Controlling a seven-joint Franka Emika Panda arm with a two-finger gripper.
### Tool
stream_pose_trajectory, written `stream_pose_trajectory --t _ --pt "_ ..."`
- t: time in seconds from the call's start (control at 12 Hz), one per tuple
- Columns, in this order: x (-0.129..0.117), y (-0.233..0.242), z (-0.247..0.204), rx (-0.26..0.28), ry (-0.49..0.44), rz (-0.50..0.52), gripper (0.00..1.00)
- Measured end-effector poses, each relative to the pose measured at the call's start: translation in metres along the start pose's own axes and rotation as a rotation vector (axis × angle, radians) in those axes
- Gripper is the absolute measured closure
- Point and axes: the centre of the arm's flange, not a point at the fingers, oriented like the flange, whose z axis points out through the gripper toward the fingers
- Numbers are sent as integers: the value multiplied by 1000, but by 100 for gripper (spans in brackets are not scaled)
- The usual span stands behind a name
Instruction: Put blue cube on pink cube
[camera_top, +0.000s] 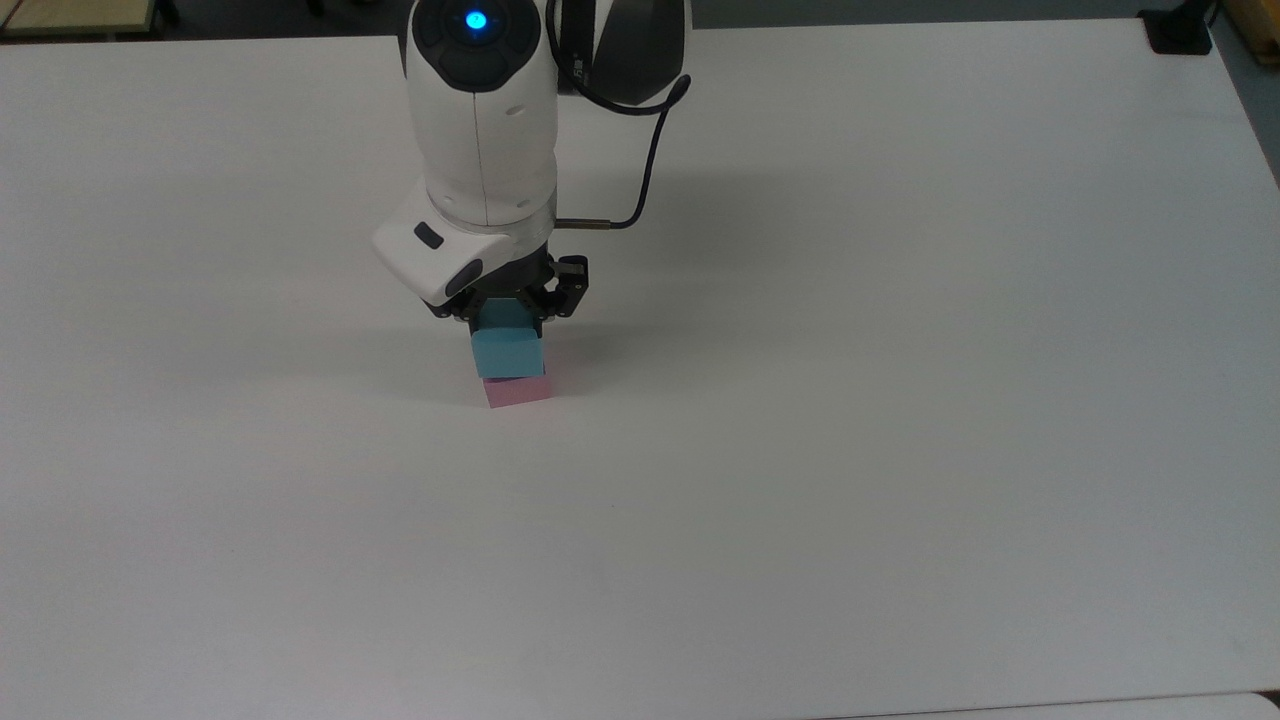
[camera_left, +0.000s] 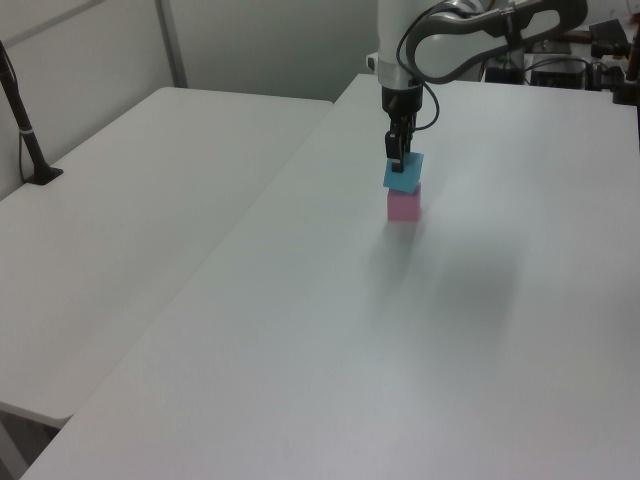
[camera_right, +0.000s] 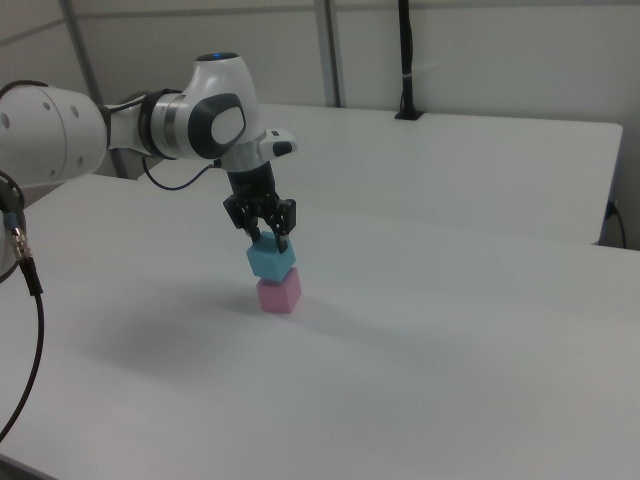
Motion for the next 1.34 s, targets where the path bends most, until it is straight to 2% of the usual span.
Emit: stream_pose_trajectory --t 0.25,0.33,0.59,0.84,1.0,1.17,1.34 --pt "0 -1 0 0 -1 -1 46" --pt "0 -1 0 -1 -1 -2 42" --pt "0 -1 1 -22 -2 -13 1" --pt "1 -5 0 -32 -1 -24 0" --pt "1 4 -16 -37 23 17 0" --pt "-16 24 -65 -37 9 92 0" --pt "-51 46 -131 -27 -10 160 0"
